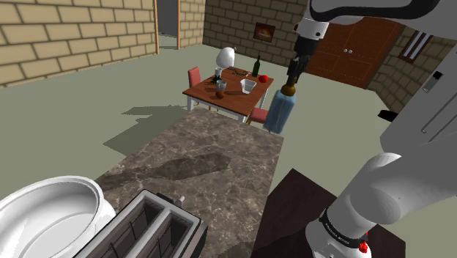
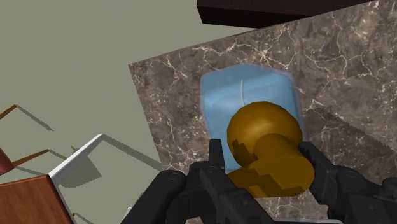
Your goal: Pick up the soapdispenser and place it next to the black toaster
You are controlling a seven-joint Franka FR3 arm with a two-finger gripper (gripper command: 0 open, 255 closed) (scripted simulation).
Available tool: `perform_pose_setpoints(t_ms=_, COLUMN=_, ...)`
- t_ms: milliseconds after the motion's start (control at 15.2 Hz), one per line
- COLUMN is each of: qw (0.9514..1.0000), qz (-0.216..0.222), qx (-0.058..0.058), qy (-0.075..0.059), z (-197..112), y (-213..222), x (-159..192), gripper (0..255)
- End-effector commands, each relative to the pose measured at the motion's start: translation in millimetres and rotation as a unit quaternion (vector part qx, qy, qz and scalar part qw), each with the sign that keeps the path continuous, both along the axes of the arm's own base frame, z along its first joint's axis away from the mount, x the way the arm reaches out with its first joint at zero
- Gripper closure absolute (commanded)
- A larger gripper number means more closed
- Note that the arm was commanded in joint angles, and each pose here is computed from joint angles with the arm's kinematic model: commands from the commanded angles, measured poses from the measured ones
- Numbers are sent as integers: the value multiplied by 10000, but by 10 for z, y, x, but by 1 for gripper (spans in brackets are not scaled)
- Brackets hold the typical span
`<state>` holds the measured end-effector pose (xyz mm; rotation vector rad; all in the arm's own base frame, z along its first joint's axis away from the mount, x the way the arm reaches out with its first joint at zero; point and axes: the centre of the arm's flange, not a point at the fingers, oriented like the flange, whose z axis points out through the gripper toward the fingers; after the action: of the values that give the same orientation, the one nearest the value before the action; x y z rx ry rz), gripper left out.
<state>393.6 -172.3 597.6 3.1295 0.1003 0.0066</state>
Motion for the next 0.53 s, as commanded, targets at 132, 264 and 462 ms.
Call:
perform_pose_setpoints(t_ms=132, qw=10000, qz=0, qx=0, qy=-1, z=219, y=1, x=-10, gripper=255)
perform_pose_setpoints(t_ms=264, qw=10000, qz=0, qx=0, qy=-1, z=325, y=1, x=-10, gripper=255)
perform_pose_setpoints(t_ms=462, qw=10000, qz=0, qx=0, qy=-1, z=483, y=1, x=-10, gripper=255)
